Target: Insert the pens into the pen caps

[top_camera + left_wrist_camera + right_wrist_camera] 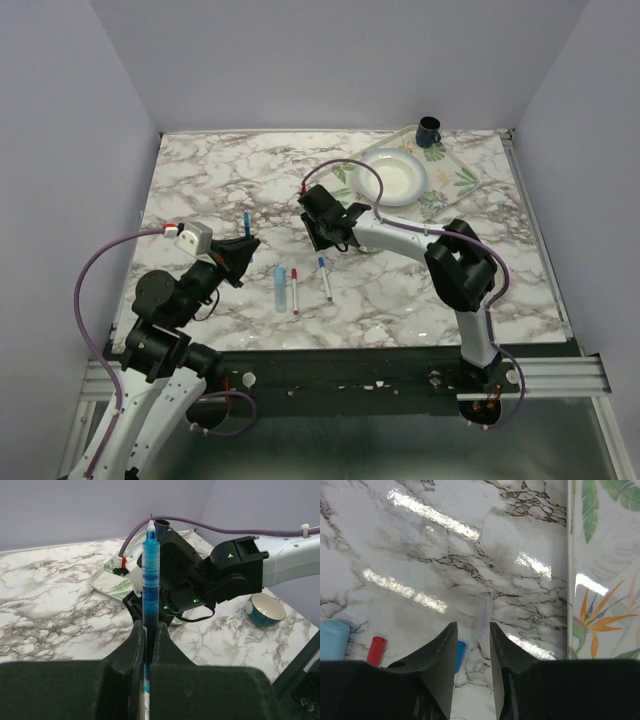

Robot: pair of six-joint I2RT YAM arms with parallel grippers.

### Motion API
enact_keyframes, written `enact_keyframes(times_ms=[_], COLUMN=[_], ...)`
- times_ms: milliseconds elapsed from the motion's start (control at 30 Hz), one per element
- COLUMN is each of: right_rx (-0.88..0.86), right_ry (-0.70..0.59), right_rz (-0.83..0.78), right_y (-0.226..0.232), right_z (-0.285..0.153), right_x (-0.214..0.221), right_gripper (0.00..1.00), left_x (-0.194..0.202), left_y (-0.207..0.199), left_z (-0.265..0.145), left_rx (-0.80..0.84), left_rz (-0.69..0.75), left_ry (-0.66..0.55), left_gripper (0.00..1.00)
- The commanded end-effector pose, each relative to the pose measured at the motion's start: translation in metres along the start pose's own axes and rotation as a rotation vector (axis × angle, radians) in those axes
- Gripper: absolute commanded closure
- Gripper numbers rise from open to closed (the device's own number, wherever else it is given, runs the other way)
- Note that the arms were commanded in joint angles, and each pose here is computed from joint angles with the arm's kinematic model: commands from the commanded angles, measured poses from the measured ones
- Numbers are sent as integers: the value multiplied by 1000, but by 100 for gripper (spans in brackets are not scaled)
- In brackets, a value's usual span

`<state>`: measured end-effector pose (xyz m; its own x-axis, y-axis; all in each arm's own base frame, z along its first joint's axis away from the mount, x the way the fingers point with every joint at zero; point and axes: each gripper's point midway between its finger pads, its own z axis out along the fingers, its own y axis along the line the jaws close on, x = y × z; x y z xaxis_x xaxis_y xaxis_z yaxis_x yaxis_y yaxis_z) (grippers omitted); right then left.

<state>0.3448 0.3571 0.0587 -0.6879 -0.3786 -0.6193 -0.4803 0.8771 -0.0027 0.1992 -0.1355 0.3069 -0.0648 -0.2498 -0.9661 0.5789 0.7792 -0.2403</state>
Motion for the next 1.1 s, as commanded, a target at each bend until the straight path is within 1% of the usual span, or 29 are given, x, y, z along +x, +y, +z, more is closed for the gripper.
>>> enact_keyframes(times_ms=[0, 300, 533, 633, 733, 767, 867, 933, 967, 1067], right_rx=[4, 5, 20, 25, 30, 40, 63, 66, 72, 78], right_ry=[70, 119, 140, 152, 153, 151, 132, 103, 97, 57], right_rz=[-49, -61, -71, -80, -85, -85, -81, -78, -78, -68], right_y=[-9, -13, -16, -17, -18, -21, -26, -27, -27, -30], right_z=[14, 32, 40, 43, 41, 40, 32, 22, 18, -1], right_x=[12, 25, 34, 37, 37, 35, 25, 14, 12, -4], right_gripper=[61, 61, 64, 68, 76, 82, 93, 95, 99, 99], left_x=[6, 7, 8, 10, 12, 13, 14, 18, 19, 26], left_y=[6, 6, 6, 7, 7, 6, 4, 3, -1, -5], left_z=[1, 2, 2, 3, 5, 5, 6, 7, 8, 9], left_rx=[-23, -23, -25, -23, -20, -16, -5, 7, 26, 51], left_rz=[11, 6, 6, 4, 5, 4, 0, -10, -18, -44], left_ry=[16, 23, 23, 30, 43, 45, 51, 64, 75, 110], left_gripper=[100, 100, 100, 100, 100, 100, 100, 100, 100, 100])
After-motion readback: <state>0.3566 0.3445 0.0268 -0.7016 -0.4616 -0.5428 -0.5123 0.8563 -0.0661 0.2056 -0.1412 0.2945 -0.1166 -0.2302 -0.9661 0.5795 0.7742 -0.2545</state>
